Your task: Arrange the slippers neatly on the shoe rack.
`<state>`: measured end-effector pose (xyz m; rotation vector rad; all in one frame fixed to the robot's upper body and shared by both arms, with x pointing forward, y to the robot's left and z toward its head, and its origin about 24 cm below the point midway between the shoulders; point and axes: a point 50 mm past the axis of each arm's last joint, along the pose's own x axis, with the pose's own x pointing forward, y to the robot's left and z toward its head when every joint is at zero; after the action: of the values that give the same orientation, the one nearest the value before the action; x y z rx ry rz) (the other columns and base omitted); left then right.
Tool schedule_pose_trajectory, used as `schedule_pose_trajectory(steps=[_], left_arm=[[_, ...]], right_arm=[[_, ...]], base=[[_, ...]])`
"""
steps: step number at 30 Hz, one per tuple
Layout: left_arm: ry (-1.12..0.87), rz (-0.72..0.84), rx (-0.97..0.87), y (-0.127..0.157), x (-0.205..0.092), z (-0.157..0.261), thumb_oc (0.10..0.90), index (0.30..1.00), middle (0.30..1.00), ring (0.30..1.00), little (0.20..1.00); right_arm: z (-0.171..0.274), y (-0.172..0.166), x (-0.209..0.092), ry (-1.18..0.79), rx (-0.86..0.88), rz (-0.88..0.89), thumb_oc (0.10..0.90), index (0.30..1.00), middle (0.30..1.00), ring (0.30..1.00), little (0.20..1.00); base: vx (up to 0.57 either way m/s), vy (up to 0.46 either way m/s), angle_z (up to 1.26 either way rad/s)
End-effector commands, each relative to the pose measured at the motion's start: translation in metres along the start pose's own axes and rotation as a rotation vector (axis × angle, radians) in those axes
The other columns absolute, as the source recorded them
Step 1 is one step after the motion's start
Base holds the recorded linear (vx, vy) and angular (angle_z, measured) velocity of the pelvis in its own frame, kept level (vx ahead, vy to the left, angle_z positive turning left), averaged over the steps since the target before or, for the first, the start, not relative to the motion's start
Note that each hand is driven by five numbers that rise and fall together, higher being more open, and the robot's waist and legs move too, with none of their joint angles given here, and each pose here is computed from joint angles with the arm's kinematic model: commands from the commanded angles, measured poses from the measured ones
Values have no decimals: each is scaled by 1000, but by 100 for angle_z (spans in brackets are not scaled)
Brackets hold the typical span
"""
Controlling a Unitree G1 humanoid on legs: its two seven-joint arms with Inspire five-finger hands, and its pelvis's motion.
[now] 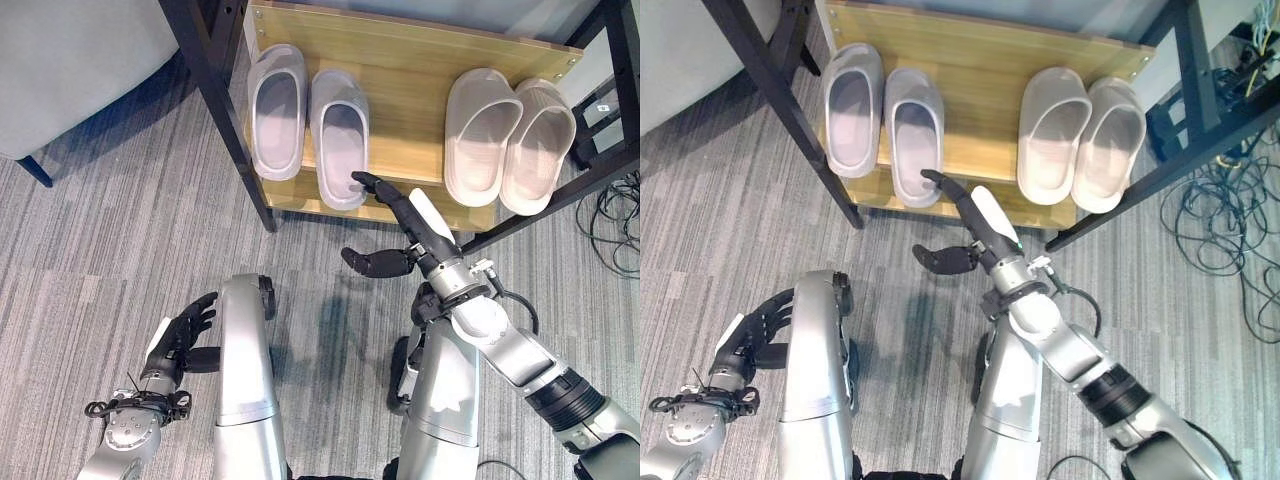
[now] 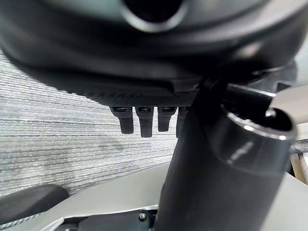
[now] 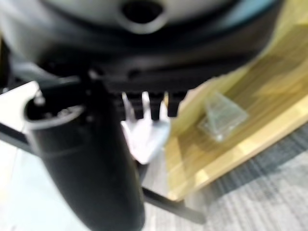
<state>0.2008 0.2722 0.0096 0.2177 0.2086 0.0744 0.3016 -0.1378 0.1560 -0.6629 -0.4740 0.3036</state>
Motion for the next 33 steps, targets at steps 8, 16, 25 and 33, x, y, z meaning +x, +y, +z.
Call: schedule_pose_trajectory(steps=[8, 16, 25, 33], left_arm=[[-243, 164, -128, -18, 50, 63, 800, 900, 900, 900, 900], [-246, 167, -130, -17, 51, 64, 800, 900, 900, 900, 900], [-249, 170, -137, -18, 52, 65, 800, 900, 900, 900, 900], [-260, 172, -137, -17, 55, 69, 800, 900, 900, 900, 900]], right_arm=[[80, -11, 25, -383, 20, -52, 800, 900, 900, 900, 900], [78, -10, 28, -371, 11, -56, 800, 900, 900, 900, 900], [69, -19, 29, -329, -23, -110, 800, 900, 900, 900, 900], [74, -32, 37, -347, -40, -171, 800, 900, 900, 900, 900]], base=[[0, 0, 0], [0, 0, 0], [0, 0, 0], [0, 0, 0]])
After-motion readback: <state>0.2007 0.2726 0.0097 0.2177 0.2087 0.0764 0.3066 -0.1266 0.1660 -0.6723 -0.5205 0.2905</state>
